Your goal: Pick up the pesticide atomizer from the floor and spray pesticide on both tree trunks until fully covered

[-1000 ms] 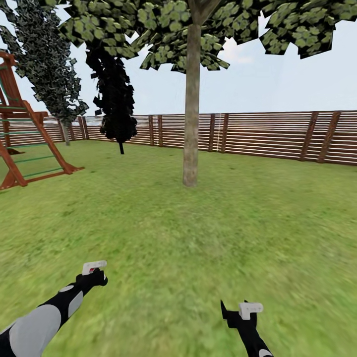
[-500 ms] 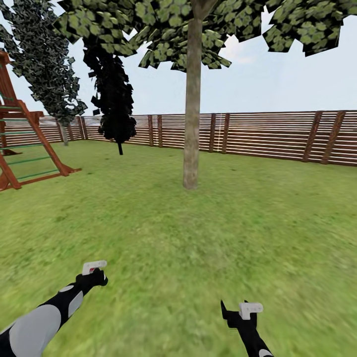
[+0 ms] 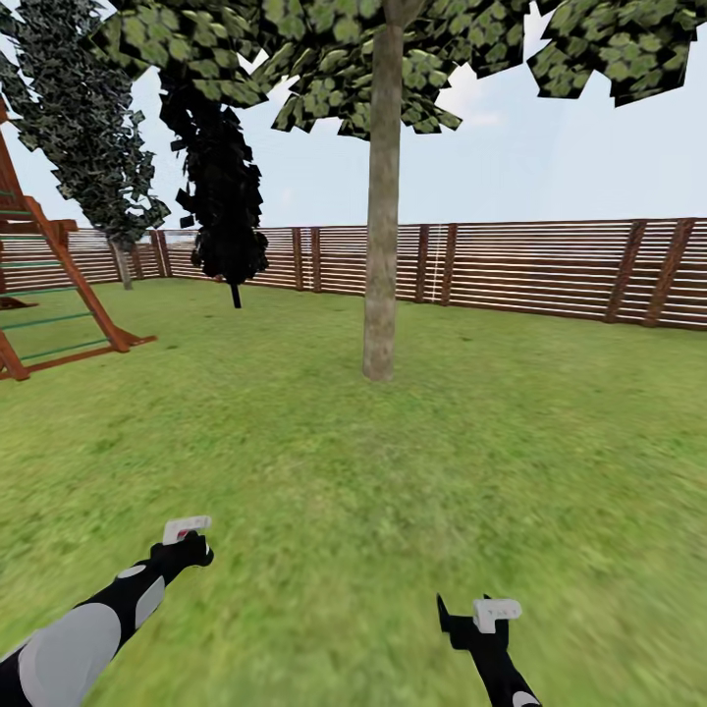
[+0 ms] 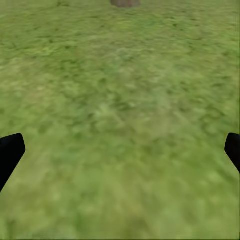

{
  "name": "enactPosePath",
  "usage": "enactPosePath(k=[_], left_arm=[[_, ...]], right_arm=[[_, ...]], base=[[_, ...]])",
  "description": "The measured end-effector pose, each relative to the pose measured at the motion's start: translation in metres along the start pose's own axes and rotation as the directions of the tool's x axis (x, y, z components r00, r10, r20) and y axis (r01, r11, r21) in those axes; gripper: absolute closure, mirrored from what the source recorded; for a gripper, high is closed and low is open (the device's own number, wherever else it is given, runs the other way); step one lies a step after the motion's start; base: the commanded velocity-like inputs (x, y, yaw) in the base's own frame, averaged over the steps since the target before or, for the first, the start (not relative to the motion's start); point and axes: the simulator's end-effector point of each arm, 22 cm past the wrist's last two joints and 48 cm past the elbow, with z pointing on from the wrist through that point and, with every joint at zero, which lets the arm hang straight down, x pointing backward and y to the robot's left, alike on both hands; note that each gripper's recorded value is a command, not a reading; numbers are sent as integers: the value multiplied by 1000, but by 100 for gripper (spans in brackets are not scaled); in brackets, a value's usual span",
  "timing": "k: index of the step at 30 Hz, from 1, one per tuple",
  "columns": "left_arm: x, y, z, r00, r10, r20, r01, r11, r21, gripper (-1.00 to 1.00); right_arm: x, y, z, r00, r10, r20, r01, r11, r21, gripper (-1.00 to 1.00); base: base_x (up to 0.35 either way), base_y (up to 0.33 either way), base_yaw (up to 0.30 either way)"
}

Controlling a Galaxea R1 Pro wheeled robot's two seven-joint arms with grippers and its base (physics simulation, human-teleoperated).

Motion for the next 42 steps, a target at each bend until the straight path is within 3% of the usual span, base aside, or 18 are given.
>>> enactPosePath(k=[42], left_arm=[[0, 0, 0, 1000, 0, -1, 0, 1000, 2, 100]], right_arm=[[0, 0, 0, 1000, 0, 0, 0, 1000, 0, -100]], base=[[338, 0, 0]])
